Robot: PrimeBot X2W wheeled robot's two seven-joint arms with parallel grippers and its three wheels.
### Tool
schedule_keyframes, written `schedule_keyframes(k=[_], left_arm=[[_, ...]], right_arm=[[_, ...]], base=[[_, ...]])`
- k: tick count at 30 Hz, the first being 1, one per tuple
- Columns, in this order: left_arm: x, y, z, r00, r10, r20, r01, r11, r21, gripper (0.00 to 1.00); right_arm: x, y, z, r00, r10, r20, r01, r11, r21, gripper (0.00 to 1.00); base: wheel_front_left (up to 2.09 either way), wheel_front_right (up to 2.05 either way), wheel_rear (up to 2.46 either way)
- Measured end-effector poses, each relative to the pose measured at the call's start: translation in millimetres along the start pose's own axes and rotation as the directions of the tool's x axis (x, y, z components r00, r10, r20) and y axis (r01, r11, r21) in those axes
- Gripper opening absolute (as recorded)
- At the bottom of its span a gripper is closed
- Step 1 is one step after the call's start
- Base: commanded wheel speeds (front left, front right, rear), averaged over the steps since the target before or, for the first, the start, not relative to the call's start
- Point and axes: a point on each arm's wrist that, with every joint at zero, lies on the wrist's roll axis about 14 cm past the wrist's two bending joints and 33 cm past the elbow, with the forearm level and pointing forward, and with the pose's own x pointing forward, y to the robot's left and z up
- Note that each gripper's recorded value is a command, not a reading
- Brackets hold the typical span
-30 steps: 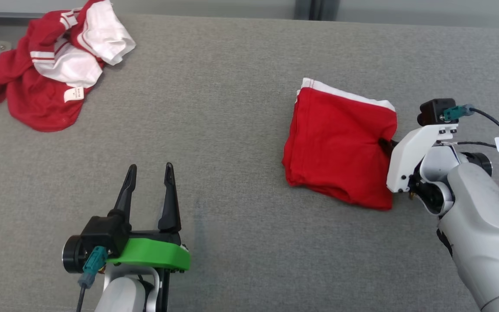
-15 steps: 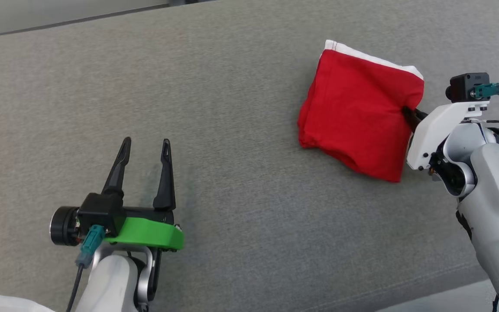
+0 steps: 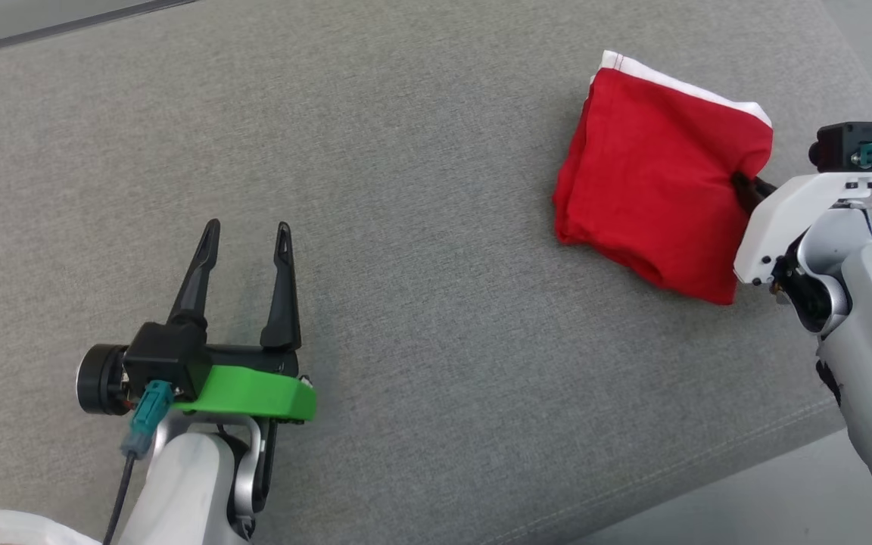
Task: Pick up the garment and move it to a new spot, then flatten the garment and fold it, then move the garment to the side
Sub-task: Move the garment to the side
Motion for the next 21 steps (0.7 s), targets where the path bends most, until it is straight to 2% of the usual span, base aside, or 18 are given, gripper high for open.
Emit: schedule_keyframes(k=[10, 13, 21], left_arm=[[-18, 43, 12, 0.992, 0.123, 0.029, -0.124, 0.992, 0.032, 1.00], [-25, 57, 14, 0.986, 0.161, 0.032, -0.162, 0.986, 0.044, 1.00], [-44, 89, 19, 0.966, 0.255, 0.038, -0.258, 0.963, 0.076, 1.00]], right_arm=[[38, -9, 45, 0.997, -0.050, 0.050, 0.056, 0.992, -0.114, 0.00], [47, -22, 62, 0.994, -0.088, 0.068, 0.100, 0.975, -0.196, 0.00], [71, -39, 87, 0.985, -0.154, 0.082, 0.171, 0.945, -0.279, 0.00]], base=[[0.00, 0.00, 0.00], [0.00, 0.00, 0.00], [0.00, 0.00, 0.00]])
